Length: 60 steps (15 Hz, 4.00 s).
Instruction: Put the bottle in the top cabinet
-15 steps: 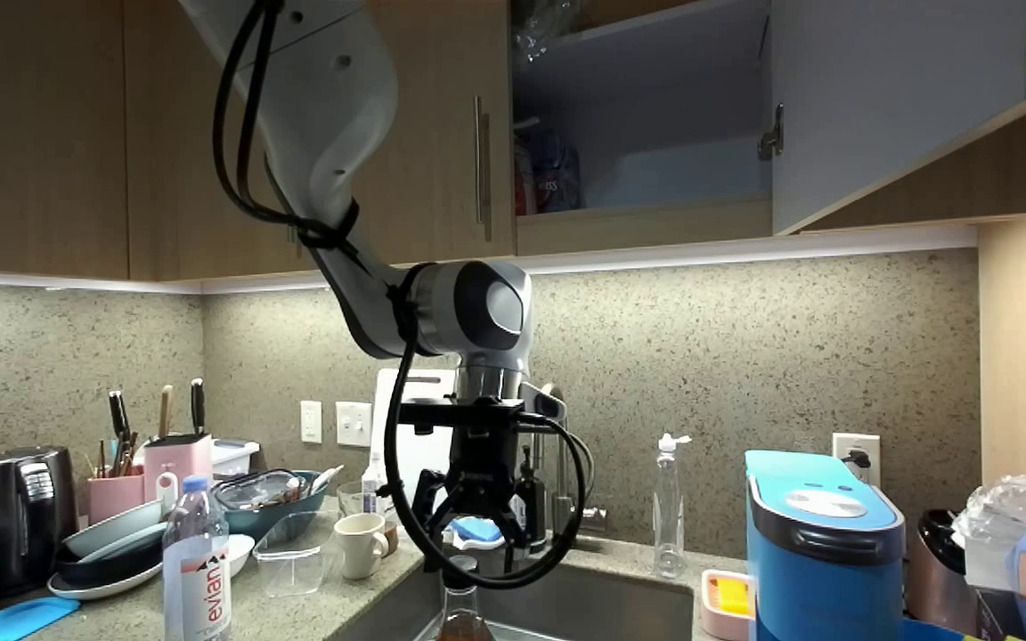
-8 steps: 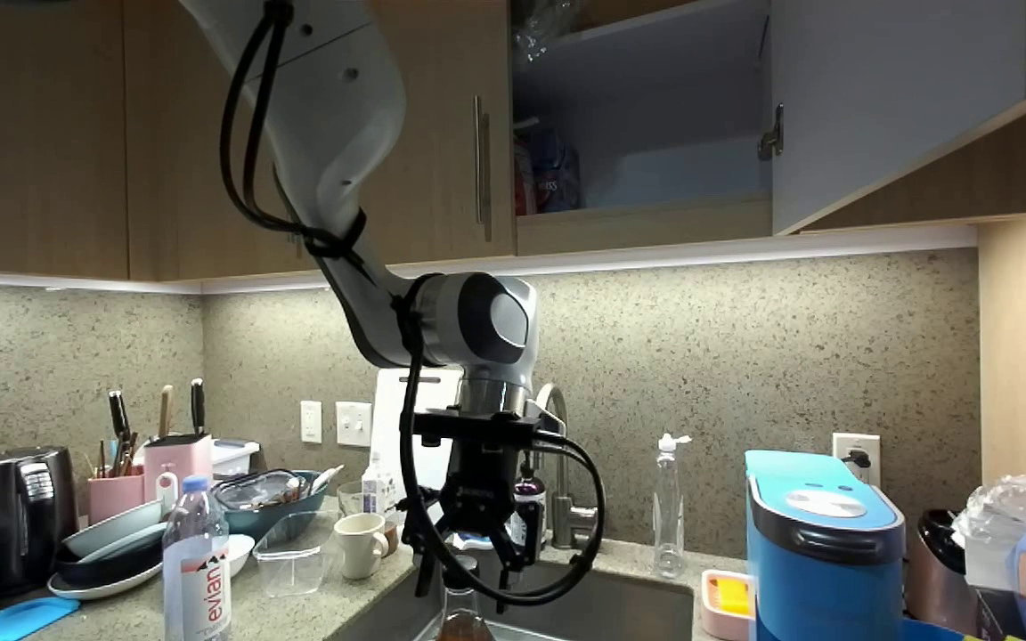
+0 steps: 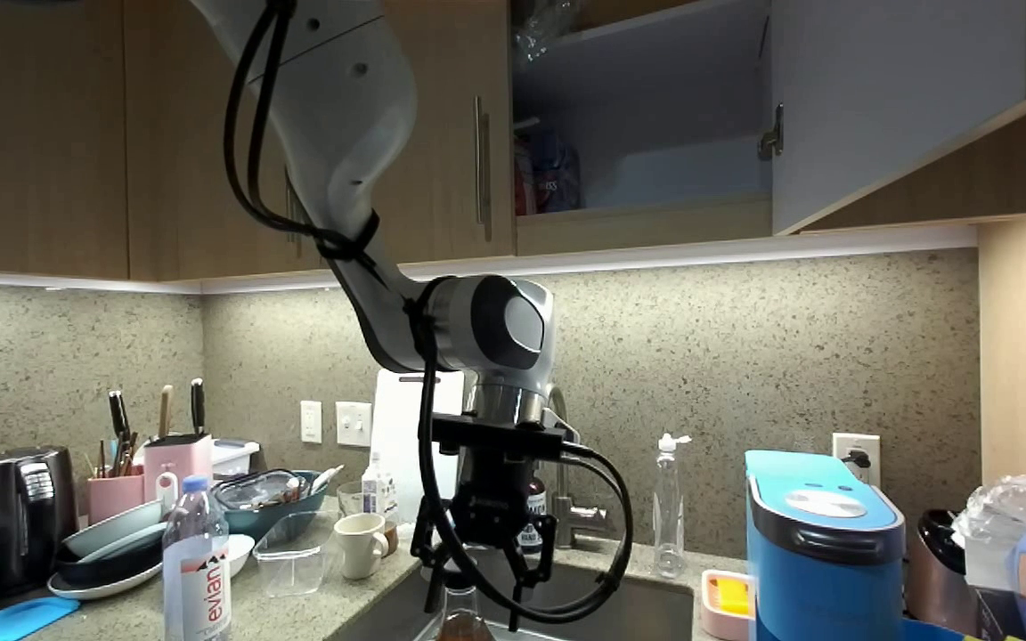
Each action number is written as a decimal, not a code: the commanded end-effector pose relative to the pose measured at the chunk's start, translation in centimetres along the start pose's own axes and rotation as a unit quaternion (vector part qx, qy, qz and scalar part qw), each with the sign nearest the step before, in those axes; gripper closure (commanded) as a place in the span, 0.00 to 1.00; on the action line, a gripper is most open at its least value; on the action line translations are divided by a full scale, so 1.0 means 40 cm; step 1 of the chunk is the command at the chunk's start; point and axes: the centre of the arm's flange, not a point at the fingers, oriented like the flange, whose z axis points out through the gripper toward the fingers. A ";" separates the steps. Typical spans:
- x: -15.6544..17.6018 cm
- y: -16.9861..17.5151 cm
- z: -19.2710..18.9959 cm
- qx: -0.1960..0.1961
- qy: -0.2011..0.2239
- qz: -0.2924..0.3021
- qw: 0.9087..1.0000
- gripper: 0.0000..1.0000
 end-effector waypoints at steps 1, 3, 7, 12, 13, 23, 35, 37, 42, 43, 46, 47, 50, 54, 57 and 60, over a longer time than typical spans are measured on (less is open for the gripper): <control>0.000 -0.001 0.000 0.000 0.000 0.000 1.000 0.11; 0.006 -0.006 0.000 0.002 0.001 -0.004 1.000 0.01; 0.042 -0.057 -0.002 0.019 0.021 -0.010 1.000 0.00; 0.103 -0.122 0.003 0.024 0.031 -0.021 0.999 0.00; 0.113 -0.131 -0.001 0.023 0.036 -0.019 0.999 0.00; 0.106 -0.128 -0.010 0.020 0.037 -0.028 0.999 0.26; 0.095 -0.120 -0.015 0.017 0.039 -0.032 0.999 0.83; 0.078 -0.126 -0.027 0.016 0.051 -0.023 0.998 0.83; -0.037 -0.136 -0.109 0.039 0.095 -0.012 0.995 0.83; -0.072 -0.140 -0.138 0.048 0.109 -0.006 0.993 0.83; -0.157 -0.140 -0.206 0.065 0.152 0.013 0.986 0.83; -0.043 -0.132 -0.152 0.052 0.114 0.013 0.992 0.83; -0.064 -0.134 -0.165 0.052 0.120 0.015 0.991 0.58; -0.039 -0.131 -0.124 0.055 0.102 0.015 0.993 0.58; -0.044 -0.148 -0.163 0.052 0.135 0.014 0.989 0.83; -0.054 -0.185 -0.251 0.041 0.200 0.013 0.979 0.83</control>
